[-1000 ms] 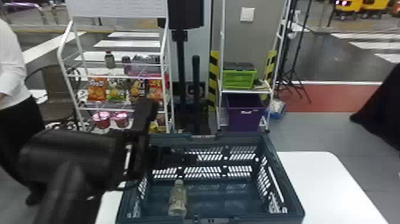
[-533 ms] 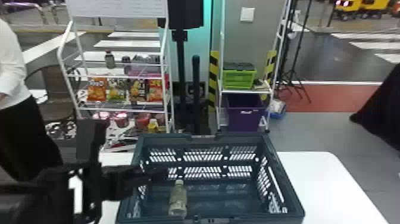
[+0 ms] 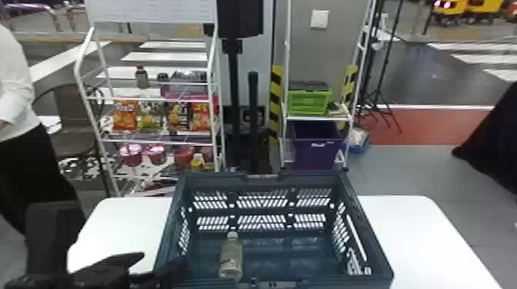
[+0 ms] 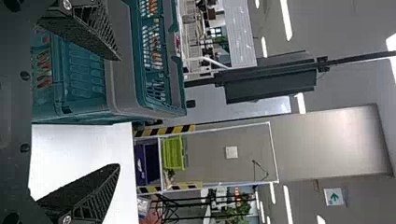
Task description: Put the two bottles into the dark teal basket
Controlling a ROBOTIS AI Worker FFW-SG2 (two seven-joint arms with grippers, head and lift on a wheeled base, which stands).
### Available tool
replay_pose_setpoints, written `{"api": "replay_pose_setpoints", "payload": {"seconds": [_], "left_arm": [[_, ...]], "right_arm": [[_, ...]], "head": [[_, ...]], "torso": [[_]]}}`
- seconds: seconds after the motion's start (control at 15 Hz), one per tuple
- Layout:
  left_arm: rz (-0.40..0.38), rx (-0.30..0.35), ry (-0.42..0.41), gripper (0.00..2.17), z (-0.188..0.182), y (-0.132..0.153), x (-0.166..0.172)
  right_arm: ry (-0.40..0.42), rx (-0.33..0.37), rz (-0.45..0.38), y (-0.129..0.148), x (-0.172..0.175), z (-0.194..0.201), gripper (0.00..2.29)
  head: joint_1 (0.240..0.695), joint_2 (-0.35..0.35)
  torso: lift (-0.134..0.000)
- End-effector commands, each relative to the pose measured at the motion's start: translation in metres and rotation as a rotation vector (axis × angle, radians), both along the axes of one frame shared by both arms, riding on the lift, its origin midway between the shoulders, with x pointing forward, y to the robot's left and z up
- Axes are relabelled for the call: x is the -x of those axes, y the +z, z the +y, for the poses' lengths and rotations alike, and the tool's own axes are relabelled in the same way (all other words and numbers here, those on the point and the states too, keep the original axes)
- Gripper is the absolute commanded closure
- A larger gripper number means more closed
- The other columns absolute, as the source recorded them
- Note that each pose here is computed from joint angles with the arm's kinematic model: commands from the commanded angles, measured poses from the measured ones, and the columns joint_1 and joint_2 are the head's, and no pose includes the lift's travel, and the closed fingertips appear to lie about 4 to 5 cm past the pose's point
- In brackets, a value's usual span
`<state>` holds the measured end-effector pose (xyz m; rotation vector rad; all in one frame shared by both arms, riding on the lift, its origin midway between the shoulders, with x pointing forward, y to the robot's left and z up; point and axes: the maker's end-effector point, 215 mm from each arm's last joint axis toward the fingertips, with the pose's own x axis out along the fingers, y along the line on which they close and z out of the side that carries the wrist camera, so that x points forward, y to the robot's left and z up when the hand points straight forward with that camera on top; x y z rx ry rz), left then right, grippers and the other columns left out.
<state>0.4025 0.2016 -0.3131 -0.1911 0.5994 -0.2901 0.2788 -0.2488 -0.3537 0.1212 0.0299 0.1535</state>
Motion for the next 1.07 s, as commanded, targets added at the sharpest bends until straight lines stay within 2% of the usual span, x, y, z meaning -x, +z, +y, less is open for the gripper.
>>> {"api": "replay_pose_setpoints", "payload": {"seconds": [0.0, 0.13, 0.4, 0.6, 0.8, 1.0], "left_arm": [[0.030, -0.005, 0.026, 0.15, 0.009, -0.014, 0.022], [0.013, -0.014, 0.045, 0.15, 0.018, -0.026, 0.029], [-0.141, 0.000, 0.098, 0.15, 0.041, -0.041, 0.015], [-0.211, -0.009, 0.132, 0.15, 0.052, -0.053, 0.014], [-0.240, -0.015, 0.148, 0.15, 0.058, -0.070, 0.026], [-0.307, -0.030, 0.164, 0.15, 0.065, -0.070, 0.040]], "right_arm": [[0.012, -0.008, 0.029, -0.008, -0.007, -0.004, 0.06], [0.035, -0.011, 0.049, -0.013, -0.010, -0.004, 0.06], [0.063, -0.018, 0.069, -0.010, -0.017, 0.002, 0.06], [0.076, -0.014, 0.087, -0.012, -0.019, 0.004, 0.06], [0.087, -0.008, 0.100, -0.014, -0.019, 0.007, 0.06], [0.098, -0.009, 0.116, -0.016, -0.020, 0.011, 0.06]], "head": [[0.499, 0.000], [0.499, 0.000], [0.499, 0.000], [0.499, 0.000], [0.499, 0.000], [0.499, 0.000]], "torso": [[0.000], [0.000], [0.000], [0.000], [0.000], [0.000]]}}
